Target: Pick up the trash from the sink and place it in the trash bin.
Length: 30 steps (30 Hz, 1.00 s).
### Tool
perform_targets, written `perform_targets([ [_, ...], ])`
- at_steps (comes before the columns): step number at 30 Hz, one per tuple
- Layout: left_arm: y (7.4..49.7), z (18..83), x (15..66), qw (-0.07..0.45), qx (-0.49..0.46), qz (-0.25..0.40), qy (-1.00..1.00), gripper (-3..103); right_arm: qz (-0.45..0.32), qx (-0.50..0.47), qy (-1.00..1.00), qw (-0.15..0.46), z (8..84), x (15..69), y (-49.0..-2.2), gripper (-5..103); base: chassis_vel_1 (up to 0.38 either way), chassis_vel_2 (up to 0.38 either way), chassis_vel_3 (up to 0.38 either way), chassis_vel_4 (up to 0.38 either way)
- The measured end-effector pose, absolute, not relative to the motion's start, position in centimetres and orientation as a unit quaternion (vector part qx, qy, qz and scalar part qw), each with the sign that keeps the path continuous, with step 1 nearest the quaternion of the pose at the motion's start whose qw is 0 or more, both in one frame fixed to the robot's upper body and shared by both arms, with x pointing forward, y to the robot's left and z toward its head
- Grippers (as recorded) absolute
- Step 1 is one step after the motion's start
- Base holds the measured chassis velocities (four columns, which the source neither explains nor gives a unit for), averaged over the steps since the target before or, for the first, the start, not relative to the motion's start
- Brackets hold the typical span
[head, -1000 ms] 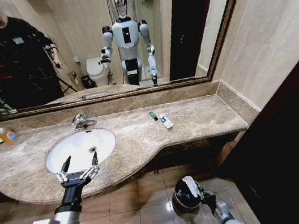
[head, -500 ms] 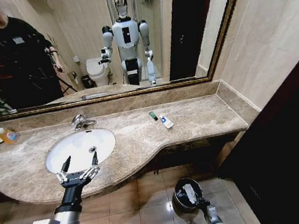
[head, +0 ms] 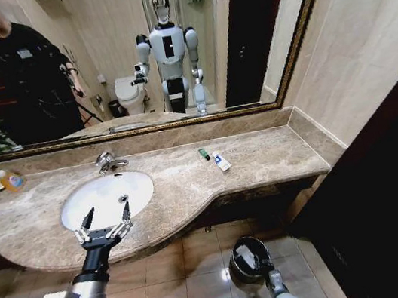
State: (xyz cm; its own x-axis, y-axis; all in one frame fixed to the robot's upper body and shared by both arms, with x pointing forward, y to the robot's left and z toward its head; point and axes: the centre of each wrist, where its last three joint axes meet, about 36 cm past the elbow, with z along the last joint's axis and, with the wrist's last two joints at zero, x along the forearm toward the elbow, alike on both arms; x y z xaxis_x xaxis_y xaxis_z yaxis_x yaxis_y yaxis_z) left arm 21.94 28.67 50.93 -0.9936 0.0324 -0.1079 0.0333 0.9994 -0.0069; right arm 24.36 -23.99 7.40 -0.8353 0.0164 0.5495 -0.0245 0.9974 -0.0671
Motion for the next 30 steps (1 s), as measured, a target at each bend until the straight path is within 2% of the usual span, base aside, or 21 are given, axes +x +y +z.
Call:
perform_targets([
  [3,28.7,50.9,21.9,0.054,0.016,-0.004,0.998,100,0.036,0.001,-0.958,0.285,7.5,24.3,-24.1,44,0.0,0.0,0.0,0.0],
  [4,28.7,50.9,21.9,0.054,0.016,-0.004,0.998,100,0.036,0.001,-0.958,0.285,7.5,24.3,-24.1,44,0.0,0.0,0.0,0.0],
  [6,28.7,50.9,21.9,0.054,0.016,-0.004,0.998,100,0.035,0.0,-0.958,0.284,7.6,24.2,-24.2,55,0.0,0.0,0.0,0.0],
  [8,28.7,50.9,21.9,0.054,0.016,-0.004,0.998,100,0.034,0.0,-0.958,0.283,7.6,24.1,-24.2,55,0.0,0.0,0.0,0.0],
  [12,28.7,50.9,21.9,0.054,0.016,-0.004,0.998,100,0.03,-0.004,-0.958,0.284,7.7,23.5,-24.5,77,0.0,0.0,0.0,0.0],
  [13,28.7,50.9,21.9,0.054,0.016,-0.004,0.998,100,0.03,-0.004,-0.958,0.284,7.7,23.5,-24.5,77,0.0,0.0,0.0,0.0],
  [16,28.7,50.9,21.9,0.054,0.016,-0.004,0.998,100,0.03,-0.004,-0.959,0.282,7.8,23.3,-24.7,93,0.0,0.0,0.0,0.0],
  [18,28.7,50.9,21.9,0.054,0.016,-0.004,0.998,100,0.03,-0.004,-0.959,0.282,7.9,23.2,-24.7,93,0.0,0.0,0.0,0.0],
  [20,28.7,50.9,21.9,0.054,0.016,-0.004,0.998,100,0.029,-0.004,-0.959,0.282,7.8,23.0,-24.7,99,0.0,0.0,0.0,0.0],
  [30,28.7,50.9,21.9,0.054,0.016,-0.004,0.998,100,0.029,-0.002,-0.959,0.282,7.8,22.4,-24.6,100,0.0,0.0,0.0,0.0],
])
